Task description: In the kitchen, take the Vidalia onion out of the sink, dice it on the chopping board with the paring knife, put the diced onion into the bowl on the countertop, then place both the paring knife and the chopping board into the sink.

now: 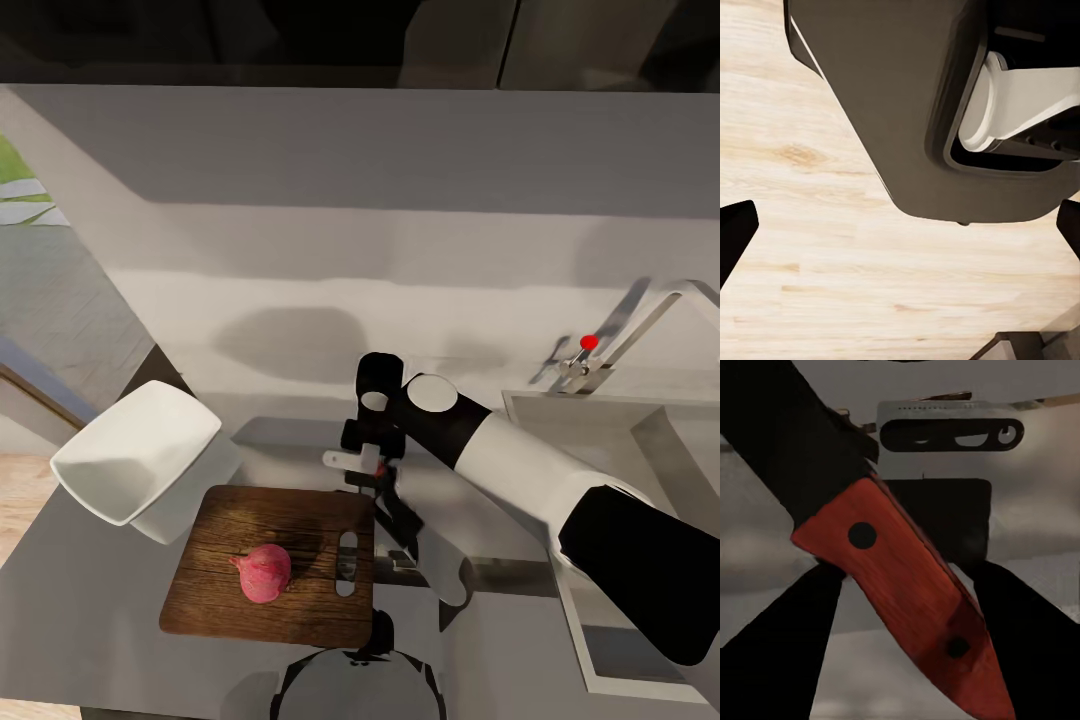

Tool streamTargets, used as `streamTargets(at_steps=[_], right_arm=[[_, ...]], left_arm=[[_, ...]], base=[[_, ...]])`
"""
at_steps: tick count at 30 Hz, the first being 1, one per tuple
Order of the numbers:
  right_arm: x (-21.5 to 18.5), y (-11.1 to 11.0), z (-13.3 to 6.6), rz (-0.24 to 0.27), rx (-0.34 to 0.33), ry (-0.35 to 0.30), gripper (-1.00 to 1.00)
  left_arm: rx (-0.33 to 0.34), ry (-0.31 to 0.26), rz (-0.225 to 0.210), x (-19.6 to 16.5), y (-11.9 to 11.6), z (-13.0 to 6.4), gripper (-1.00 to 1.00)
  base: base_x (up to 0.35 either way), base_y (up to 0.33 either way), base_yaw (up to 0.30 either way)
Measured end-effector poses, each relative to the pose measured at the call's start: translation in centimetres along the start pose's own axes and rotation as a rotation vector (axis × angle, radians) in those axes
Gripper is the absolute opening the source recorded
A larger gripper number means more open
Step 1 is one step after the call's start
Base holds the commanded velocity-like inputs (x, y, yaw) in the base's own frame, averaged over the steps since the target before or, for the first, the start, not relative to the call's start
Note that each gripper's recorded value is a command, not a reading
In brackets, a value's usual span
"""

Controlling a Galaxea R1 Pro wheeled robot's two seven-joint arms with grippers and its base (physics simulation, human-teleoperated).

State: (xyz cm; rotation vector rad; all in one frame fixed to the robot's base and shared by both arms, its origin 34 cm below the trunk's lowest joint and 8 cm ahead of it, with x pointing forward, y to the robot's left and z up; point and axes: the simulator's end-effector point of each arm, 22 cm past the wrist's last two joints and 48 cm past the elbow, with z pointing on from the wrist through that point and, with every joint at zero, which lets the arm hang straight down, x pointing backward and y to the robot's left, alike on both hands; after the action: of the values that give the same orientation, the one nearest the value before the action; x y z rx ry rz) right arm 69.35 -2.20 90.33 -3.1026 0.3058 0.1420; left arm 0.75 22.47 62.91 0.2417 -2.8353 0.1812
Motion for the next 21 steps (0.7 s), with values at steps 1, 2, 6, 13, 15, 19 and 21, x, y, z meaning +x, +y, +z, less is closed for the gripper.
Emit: streamTargets(at_steps=[1, 2, 6, 13, 15, 19, 21], right_arm=[[0.01, 0.03, 0.00, -0.004, -0.002, 0.001, -1.00], [-0.02, -0.02, 0.00, -0.004, 0.000, 0.000, -1.00], [-0.07, -0.09, 0.00, -0.003, 0.000, 0.001, -1.00], [-0.07, -0.06, 0.01, -0.003, -0.001, 0.001, -1.00], [-0.07, -0.06, 0.01, -0.003, -0.001, 0.001, -1.00], [-0.07, -0.06, 0.01, -0.003, -0.001, 0.001, -1.00], [-0.07, -0.05, 0.02, -0.004, -0.002, 0.001, -1.00]], left_arm=[[0.000, 0.000, 0.000, 0.01, 0.00, 0.00, 1.00], [-0.001, 0.000, 0.000, 0.00, 0.04, -0.01, 1.00], [-0.002, 0.000, 0.000, -0.02, 0.17, -0.02, 1.00], [-0.002, 0.000, 0.000, -0.01, 0.12, -0.01, 1.00], [-0.002, 0.000, 0.000, 0.00, 0.12, -0.02, 1.00], [-0.001, 0.000, 0.000, -0.01, 0.12, -0.01, 1.00], [-0.001, 0.000, 0.000, 0.00, 0.12, -0.01, 1.00]], base=[[0.000, 0.000, 0.000], [0.000, 0.000, 0.000], [0.000, 0.000, 0.000], [0.000, 0.000, 0.000], [0.000, 0.000, 0.000], [0.000, 0.000, 0.000], [0.000, 0.000, 0.000]])
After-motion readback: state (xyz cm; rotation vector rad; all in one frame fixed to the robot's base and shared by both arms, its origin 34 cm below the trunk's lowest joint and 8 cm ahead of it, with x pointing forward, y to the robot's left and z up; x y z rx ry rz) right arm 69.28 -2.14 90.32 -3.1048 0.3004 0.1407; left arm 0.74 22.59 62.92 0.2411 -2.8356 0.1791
